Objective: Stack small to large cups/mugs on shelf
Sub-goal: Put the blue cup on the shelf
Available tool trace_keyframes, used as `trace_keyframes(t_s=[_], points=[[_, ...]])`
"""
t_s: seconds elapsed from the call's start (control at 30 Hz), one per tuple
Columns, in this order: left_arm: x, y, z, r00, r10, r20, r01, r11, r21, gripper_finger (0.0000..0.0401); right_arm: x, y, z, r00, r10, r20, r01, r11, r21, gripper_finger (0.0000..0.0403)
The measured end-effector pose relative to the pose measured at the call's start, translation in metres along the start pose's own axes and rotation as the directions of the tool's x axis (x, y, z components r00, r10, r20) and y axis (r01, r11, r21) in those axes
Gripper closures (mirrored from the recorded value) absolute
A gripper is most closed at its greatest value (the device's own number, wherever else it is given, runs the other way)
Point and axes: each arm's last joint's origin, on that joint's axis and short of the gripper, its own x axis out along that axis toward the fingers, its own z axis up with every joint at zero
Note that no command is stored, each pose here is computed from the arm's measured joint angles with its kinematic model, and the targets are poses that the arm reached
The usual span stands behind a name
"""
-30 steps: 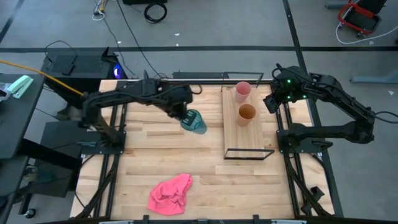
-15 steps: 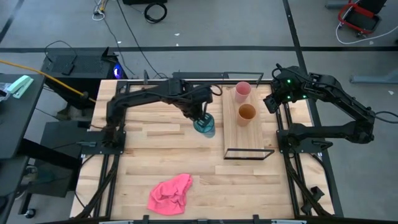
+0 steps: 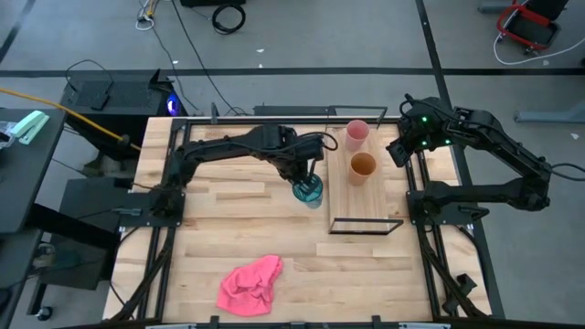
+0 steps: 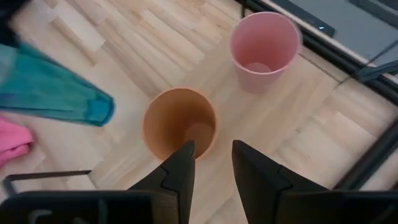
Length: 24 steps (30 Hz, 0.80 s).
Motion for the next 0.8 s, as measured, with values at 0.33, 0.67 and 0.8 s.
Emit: trace_keyframes(t_s=[0.33, 0.67, 0.8], points=[[0.029, -0.011, -0.001, 0.999, 0.025, -0.041, -0.024, 0.999, 0.033, 0.0389, 0.005, 0.015, 0.003, 0.995, 0.096, -0.011, -0.096, 0.993, -0.069, 0.0288], [0.041, -0.016, -0.003, 0.997, 0.038, -0.061, -0.035, 0.998, 0.048, 0.0389, 0.017, 0.027, 0.008, 0.993, 0.109, -0.055, -0.115, 0.987, -0.111, 0.0288], [0.047, -0.018, -0.007, 0.994, 0.061, -0.088, -0.055, 0.996, 0.065, 0.0389, 0.019, 0.030, 0.008, 0.991, 0.116, -0.060, -0.123, 0.985, -0.123, 0.0288]])
